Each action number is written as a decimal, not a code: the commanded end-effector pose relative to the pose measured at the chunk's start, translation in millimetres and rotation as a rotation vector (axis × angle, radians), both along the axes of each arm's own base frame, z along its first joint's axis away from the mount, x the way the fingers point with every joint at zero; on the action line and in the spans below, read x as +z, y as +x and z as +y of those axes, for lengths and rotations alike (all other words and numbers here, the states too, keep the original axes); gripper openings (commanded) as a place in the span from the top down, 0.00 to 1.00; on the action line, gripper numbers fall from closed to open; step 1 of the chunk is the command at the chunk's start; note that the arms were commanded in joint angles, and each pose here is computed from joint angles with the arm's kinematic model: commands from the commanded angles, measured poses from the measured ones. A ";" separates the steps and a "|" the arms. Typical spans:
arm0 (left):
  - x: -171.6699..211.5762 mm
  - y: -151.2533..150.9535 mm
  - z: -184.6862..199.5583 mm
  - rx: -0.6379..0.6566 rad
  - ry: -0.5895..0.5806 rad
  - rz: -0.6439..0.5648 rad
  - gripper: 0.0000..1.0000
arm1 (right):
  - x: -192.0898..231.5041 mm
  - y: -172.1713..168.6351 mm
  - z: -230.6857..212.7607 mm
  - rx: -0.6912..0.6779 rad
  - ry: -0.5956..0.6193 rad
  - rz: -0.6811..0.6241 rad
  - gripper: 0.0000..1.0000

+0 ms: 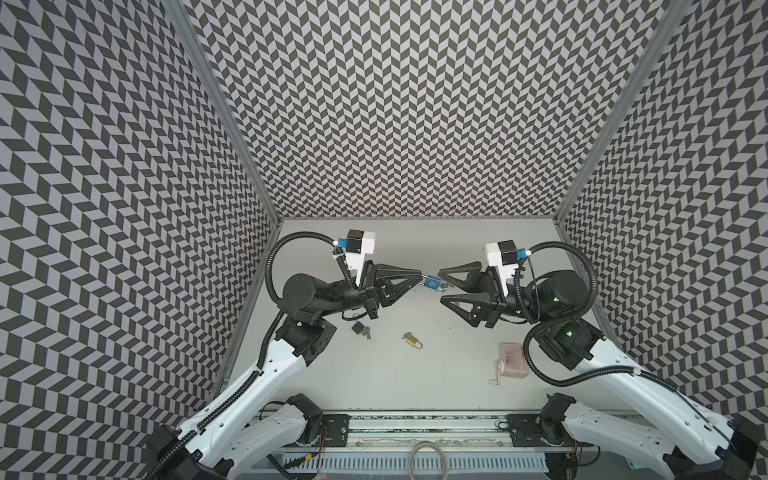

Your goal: Lock with the key

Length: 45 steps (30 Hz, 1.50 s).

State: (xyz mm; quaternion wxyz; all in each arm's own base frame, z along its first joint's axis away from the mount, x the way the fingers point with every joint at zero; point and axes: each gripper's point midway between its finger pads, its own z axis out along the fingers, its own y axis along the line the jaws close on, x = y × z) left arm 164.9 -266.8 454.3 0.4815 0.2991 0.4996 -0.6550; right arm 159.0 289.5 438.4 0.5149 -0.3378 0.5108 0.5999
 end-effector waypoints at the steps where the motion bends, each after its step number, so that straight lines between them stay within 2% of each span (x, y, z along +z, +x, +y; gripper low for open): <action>1: 14.4 -5.7 4.2 0.001 -0.059 -0.018 1.00 | 32.5 0.0 -7.5 -0.061 0.111 -0.095 0.35; 5: 13.6 -6.2 1.3 -0.008 -0.056 -0.020 1.00 | 33.4 0.1 -0.5 -0.042 0.101 -0.094 0.39; 11: 12.4 -6.3 -0.4 -0.014 -0.052 -0.019 1.00 | 28.0 0.1 9.4 -0.015 0.069 -0.086 0.51; 15: 12.0 -6.2 -1.0 -0.015 -0.051 -0.019 1.00 | 28.3 -0.7 11.4 -0.011 0.067 -0.085 0.67; 20: 13.0 -6.1 0.1 -0.009 -0.051 -0.022 1.00 | 28.7 -0.2 10.7 -0.017 0.068 -0.082 0.79; 24: 14.1 -6.3 0.7 -0.006 -0.054 -0.024 1.00 | 26.0 0.5 11.5 -0.016 0.060 -0.072 0.79; 27: 14.1 -6.5 0.7 -0.006 -0.054 -0.024 1.00 | 24.5 0.3 11.8 -0.012 0.057 -0.066 0.67; 30: 14.3 -6.7 0.8 -0.007 -0.054 -0.026 1.00 | 24.6 0.2 11.4 -0.012 0.059 -0.062 0.66; 35: 14.0 -7.0 1.6 -0.002 -0.054 -0.026 1.00 | 25.5 0.0 10.0 -0.017 0.065 -0.061 0.77; 40: 13.7 -6.3 3.1 0.009 -0.053 -0.026 1.00 | 26.3 -1.2 7.1 -0.025 0.069 -0.061 1.00; 45: 13.8 -6.3 4.5 0.014 -0.052 -0.029 1.00 | 28.4 -5.0 7.4 -0.003 0.060 -0.051 1.00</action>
